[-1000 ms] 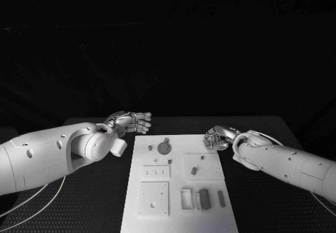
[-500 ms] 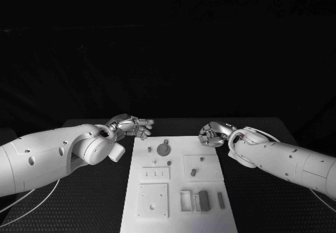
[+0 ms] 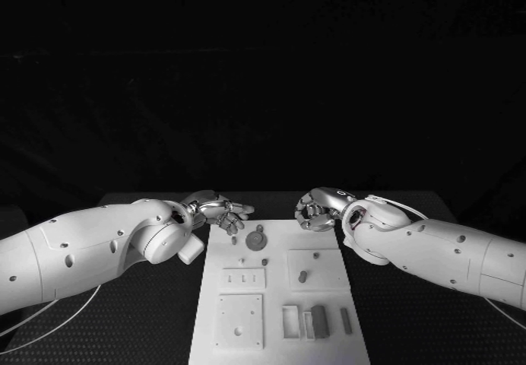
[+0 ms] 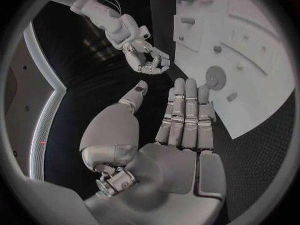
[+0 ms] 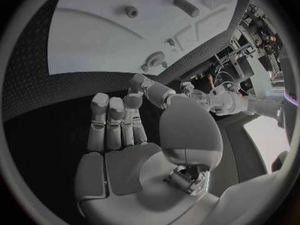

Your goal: Assemble the parts on the task board

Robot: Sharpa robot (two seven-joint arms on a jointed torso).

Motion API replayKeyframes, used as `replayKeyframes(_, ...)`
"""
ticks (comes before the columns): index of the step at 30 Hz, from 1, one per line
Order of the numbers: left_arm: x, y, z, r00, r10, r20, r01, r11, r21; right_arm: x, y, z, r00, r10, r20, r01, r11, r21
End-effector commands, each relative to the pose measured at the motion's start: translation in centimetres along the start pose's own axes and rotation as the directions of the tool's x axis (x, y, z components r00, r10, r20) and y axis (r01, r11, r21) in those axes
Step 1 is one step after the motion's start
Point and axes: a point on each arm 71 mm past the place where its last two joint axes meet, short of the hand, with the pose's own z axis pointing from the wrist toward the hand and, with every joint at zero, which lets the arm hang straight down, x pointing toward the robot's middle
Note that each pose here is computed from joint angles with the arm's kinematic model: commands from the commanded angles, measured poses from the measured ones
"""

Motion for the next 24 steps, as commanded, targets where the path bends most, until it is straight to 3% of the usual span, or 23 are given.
replayKeyframes(1, 0.49, -0.25, 0.33, 1.0, 0.028, 0.01, -0.028, 0.999, -0.022, -0.1, 1.2, -0.1, 0.999, -0.049, -0.001, 0.049, 0.998, 0.027)
replayKeyframes(13, 2.9, -1.14, 0.97, 0.999, 0.023, -0.044, -0.024, 0.999, -0.03, 0.0, 5.6, 0.2, 0.999, -0.034, 0.031, 0.036, 0.998, -0.049)
replayKeyframes(24, 3.4, -1.39, 1.15, 1.0, 0.01, -0.018, -0.01, 0.999, -0.041, 0.2, 7.5, 0.3, 0.999, -0.018, 0.036, 0.021, 0.996, -0.087)
